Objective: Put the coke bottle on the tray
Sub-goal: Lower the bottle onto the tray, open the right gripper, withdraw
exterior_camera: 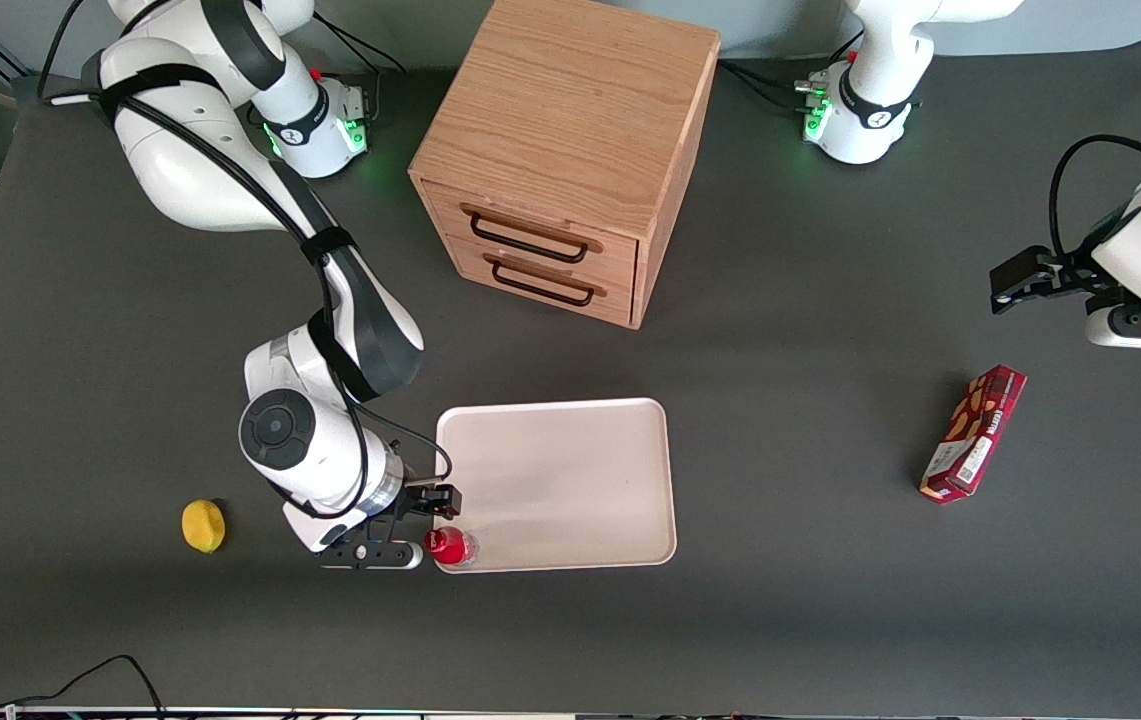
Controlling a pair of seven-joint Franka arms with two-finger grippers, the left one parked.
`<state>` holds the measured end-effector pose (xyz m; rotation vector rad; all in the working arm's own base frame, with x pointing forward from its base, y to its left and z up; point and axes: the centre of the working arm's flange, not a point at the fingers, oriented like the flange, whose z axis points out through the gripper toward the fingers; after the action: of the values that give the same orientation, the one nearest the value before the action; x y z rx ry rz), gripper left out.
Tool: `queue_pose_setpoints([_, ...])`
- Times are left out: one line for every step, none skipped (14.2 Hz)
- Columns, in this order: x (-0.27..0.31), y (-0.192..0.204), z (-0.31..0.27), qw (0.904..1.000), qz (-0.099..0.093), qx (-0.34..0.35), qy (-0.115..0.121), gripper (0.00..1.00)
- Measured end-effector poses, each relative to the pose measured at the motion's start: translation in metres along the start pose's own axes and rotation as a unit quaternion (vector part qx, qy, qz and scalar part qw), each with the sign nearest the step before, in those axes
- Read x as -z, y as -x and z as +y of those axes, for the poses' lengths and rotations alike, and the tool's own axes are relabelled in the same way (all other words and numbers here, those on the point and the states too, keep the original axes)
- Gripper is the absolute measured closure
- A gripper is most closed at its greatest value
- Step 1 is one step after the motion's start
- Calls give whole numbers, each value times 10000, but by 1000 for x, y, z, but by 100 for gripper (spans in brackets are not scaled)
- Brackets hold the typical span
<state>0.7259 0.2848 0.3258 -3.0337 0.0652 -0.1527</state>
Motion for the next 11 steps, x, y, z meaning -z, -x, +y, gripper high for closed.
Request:
queue_pose_setpoints([3,-1,0,10000,27,-1,-12,23])
queue_pose_setpoints([8,-3,-1,10000,72,-2,-31,20])
queue_pose_setpoints([18,-5,-2,9999,139,-4,-55,19])
queue_pose_setpoints([36,-7,-3,9998,206,-5,-70,12])
queue_pose_setpoints([59,-7,-3,9997,233,-3,-59,5])
queue_pose_setpoints([88,-5,-4,9997,242,-5,-32,5])
queue_pose_setpoints([123,0,-2,9997,235,-11,16,1])
queue_pose_setpoints([164,8,4,9998,174,-50,105,1])
queue_pose_setpoints([201,17,14,9997,94,-114,206,0])
queue_pose_setpoints([235,28,28,9993,-9,-194,317,0])
queue_pose_setpoints([266,39,45,9985,-126,-301,429,0])
